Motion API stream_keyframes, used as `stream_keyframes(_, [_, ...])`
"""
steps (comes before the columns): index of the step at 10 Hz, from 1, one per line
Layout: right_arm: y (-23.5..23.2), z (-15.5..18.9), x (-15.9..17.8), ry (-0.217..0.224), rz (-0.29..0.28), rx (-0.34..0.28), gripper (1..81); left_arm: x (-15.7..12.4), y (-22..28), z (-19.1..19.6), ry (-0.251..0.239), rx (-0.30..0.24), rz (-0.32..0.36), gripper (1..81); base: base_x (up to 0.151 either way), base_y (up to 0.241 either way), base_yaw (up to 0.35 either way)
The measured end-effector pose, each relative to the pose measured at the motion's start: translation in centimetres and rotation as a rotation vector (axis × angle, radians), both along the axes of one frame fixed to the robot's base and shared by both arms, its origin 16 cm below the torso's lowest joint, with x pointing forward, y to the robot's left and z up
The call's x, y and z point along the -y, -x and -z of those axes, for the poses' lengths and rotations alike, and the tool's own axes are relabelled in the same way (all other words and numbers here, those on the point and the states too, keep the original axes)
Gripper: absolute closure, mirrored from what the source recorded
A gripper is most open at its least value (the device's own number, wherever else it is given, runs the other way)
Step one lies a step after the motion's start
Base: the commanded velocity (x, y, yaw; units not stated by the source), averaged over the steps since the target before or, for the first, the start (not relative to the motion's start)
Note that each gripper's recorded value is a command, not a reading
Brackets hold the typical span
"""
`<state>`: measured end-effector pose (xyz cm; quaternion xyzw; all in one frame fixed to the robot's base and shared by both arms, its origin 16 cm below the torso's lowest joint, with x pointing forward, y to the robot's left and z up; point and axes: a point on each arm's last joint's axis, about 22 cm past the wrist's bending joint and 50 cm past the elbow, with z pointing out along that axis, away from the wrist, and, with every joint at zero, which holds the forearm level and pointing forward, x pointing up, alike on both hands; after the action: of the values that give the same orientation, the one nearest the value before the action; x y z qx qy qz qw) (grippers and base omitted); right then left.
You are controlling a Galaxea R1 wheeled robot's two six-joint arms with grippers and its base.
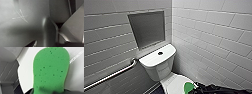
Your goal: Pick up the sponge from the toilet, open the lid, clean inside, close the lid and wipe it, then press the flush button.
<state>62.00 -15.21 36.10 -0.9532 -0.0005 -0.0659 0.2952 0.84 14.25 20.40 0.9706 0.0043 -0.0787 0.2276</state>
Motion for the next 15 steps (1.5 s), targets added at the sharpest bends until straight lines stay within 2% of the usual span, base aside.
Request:
stream_keyframes(5, [0.3,2.9,-0.2,0.023,0.068,-0.014,1.0,0.0,0.3,-0.1,0.0,-0.016,0.001,1.0,0.0,0.0,0.0])
stream_keyframes(8, [0.4,3.5,-0.2,0.024,0.086,-0.012,1.0,-0.1,0.4,-0.1,-0.001,-0.017,0.001,1.0,0.0,0.0,0.0])
stream_keyframes(9, [0.5,4.2,-0.1,0.025,0.112,-0.004,1.0,-0.2,0.5,-0.1,-0.003,-0.019,0.001,1.0,0.0,0.0,0.0])
stream_keyframes(11, [0.1,4.6,-0.3,-0.001,0.162,0.039,1.0,-0.4,1.4,-0.3,-0.005,-0.034,0.004,1.0,0.0,0.0,0.0])
stream_keyframes(13, [-0.1,4.3,-1.0,-0.029,0.176,0.07,1.0,-0.4,1.7,-0.3,-0.004,-0.043,0.008,1.0,0.0,0.0,0.0])
stream_keyframes(15, [1.7,3.7,-3.0,-0.094,0.173,0.074,1.0,-0.4,1.8,-0.4,-0.004,-0.044,0.008,1.0,0.0,0.0,0.0])
